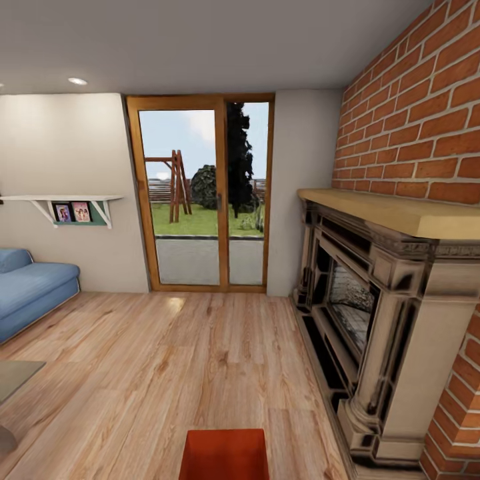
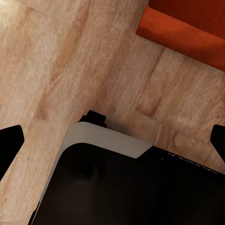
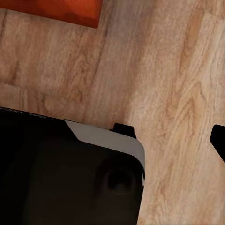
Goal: Move the two storage containers from the living room to the garage. In the garage, place one container on the floor and stack the other container on top of it (either order is fine).
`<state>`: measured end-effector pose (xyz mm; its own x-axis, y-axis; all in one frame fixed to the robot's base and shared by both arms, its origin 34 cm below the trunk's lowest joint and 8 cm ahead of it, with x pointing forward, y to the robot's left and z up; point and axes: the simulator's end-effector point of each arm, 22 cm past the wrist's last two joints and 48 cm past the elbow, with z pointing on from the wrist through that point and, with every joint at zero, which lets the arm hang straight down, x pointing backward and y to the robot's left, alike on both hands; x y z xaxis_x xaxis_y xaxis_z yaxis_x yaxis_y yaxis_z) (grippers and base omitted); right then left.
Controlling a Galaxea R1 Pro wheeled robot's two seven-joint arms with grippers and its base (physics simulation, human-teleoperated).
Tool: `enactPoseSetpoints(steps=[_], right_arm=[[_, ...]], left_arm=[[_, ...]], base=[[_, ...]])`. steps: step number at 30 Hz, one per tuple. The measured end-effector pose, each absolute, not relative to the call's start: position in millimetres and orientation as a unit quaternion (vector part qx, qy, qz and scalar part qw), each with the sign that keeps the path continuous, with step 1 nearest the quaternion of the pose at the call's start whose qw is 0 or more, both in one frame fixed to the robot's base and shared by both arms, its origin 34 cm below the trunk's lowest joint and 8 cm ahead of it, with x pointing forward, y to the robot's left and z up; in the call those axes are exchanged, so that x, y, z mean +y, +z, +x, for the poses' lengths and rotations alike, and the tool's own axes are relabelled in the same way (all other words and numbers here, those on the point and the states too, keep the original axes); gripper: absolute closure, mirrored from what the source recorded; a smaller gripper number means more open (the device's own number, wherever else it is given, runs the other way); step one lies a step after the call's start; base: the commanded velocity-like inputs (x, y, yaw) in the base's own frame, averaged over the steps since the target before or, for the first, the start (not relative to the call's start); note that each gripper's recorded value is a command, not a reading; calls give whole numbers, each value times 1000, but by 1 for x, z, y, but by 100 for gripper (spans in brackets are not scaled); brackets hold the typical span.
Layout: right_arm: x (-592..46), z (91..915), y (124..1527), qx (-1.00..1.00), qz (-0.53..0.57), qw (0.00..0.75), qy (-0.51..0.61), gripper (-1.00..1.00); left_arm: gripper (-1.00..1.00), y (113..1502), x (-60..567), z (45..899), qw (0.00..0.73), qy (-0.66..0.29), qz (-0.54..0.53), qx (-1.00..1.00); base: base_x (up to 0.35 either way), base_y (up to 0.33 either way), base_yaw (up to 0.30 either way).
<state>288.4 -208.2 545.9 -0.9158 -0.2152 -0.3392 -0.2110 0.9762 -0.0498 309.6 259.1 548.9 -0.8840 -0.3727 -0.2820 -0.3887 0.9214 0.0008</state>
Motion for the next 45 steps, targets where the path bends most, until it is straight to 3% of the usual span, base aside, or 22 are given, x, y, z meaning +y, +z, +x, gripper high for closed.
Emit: enactPoseSetpoints(steps=[45], right_arm=[[-210, 289, 546, 979, -109, 174, -7, -100]], left_arm=[[-100, 549, 260, 310, 141, 30, -197, 970]], base=[[0, 67, 0]])
